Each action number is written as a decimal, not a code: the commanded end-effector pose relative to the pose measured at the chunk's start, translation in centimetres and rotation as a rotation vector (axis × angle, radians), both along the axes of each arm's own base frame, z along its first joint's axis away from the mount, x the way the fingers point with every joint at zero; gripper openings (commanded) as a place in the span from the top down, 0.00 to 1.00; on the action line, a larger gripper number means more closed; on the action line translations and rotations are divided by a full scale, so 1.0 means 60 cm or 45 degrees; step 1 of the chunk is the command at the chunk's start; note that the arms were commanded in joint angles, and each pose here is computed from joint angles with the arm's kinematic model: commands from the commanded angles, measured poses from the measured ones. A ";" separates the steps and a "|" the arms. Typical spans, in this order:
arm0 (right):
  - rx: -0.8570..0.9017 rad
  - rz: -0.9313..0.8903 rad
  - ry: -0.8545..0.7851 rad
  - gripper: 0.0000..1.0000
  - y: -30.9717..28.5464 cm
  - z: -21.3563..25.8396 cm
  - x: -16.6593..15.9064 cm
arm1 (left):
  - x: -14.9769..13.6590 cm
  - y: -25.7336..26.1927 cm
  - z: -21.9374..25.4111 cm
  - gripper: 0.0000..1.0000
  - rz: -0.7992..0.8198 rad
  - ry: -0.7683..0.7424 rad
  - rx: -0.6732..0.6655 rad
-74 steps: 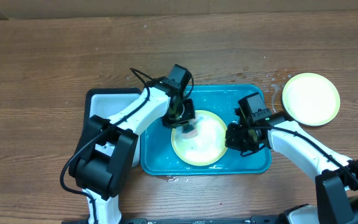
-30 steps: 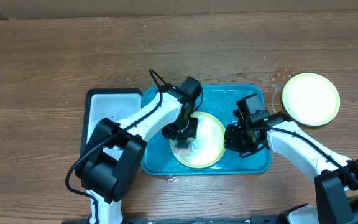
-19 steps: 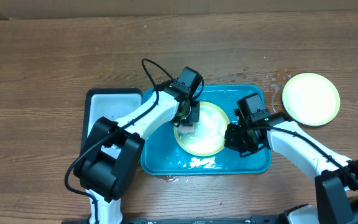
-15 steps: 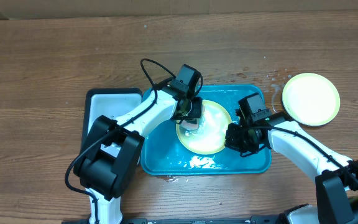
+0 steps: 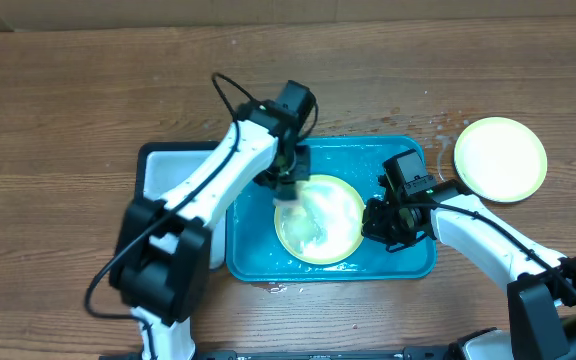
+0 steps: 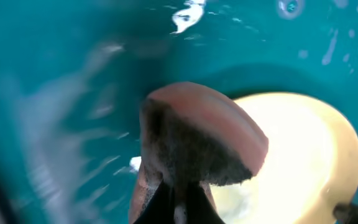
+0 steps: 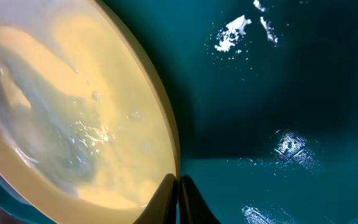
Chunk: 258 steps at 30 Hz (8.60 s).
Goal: Clean dirty plates on tray and stack at the side
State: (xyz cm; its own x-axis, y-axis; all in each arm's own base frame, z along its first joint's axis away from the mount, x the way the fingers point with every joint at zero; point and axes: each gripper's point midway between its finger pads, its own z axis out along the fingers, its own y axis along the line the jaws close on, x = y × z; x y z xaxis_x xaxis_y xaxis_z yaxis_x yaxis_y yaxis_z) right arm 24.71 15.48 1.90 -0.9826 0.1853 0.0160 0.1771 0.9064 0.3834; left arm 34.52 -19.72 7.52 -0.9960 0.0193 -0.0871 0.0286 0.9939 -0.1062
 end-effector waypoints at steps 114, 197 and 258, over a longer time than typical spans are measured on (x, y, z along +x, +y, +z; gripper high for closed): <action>-1.205 0.481 -1.017 0.96 -0.077 0.428 0.127 | -0.080 0.323 -0.018 0.96 0.381 0.190 0.348; -1.881 0.728 -1.321 0.96 -0.014 0.551 0.059 | -0.075 0.323 -0.038 0.96 0.396 0.157 0.339; -0.178 -1.290 0.065 0.96 -0.534 0.098 0.096 | -0.045 0.306 -0.018 0.00 0.460 0.085 0.253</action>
State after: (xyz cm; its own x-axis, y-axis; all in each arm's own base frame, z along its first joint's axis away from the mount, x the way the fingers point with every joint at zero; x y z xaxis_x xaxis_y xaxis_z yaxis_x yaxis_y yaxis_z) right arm 30.42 -15.91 9.32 -0.3769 0.9232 -0.0749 0.8881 0.3831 0.2540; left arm 31.15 -1.14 5.83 -0.9521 -0.3043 -0.0305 -0.3057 0.9446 0.1198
